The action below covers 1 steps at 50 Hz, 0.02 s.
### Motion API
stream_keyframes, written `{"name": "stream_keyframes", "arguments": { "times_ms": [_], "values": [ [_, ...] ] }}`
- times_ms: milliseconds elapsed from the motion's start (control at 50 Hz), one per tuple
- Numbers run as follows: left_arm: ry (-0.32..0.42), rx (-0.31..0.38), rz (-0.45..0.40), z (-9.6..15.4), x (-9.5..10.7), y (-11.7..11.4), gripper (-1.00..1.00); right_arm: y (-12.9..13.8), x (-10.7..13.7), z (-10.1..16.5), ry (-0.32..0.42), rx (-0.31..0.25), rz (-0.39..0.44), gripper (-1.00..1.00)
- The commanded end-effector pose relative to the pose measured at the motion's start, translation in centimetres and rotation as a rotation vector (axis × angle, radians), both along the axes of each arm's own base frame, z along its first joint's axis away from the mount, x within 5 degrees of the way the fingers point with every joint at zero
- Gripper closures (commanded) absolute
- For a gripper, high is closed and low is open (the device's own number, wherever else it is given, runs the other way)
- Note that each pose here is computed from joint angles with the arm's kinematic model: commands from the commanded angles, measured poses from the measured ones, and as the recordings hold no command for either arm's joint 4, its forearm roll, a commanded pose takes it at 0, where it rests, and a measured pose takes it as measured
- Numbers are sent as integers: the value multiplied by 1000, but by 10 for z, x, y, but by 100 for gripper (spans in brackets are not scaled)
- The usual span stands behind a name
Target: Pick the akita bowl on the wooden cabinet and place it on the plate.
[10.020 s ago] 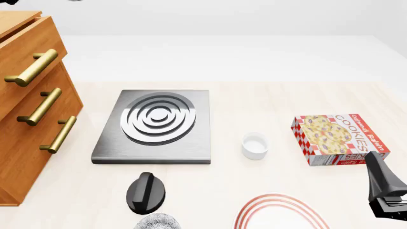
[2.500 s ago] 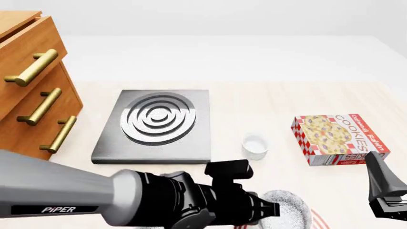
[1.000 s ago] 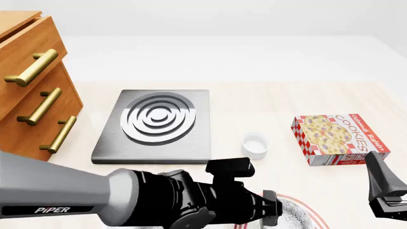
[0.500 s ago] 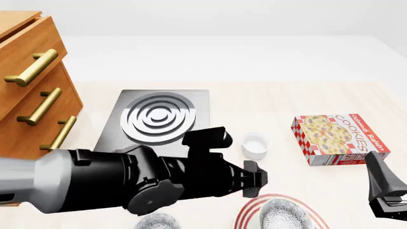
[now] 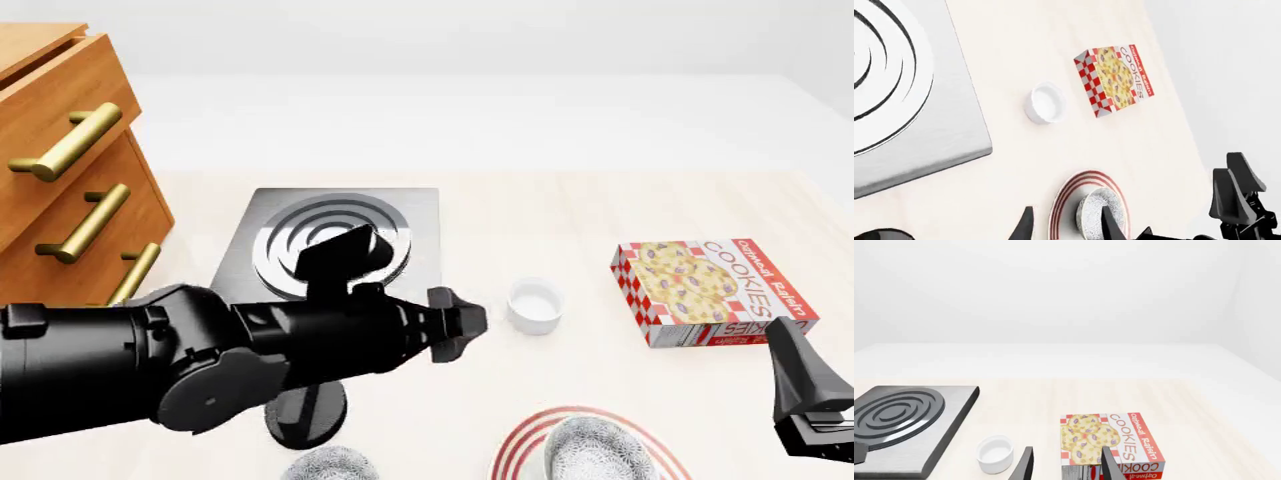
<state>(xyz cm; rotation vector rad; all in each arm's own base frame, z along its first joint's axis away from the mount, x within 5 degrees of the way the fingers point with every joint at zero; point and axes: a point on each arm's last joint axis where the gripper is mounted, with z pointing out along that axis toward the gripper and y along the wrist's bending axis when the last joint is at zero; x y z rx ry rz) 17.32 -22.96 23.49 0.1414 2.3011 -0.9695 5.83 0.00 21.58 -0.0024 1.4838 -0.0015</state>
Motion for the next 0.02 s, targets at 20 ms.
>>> {"name": "stream_keyframes", "arguments": {
  "times_ms": [20],
  "values": [
    [0, -21, 88, 0, 7, 27, -100, 0, 0, 0, 0, 0, 0, -100]
  ]
}}
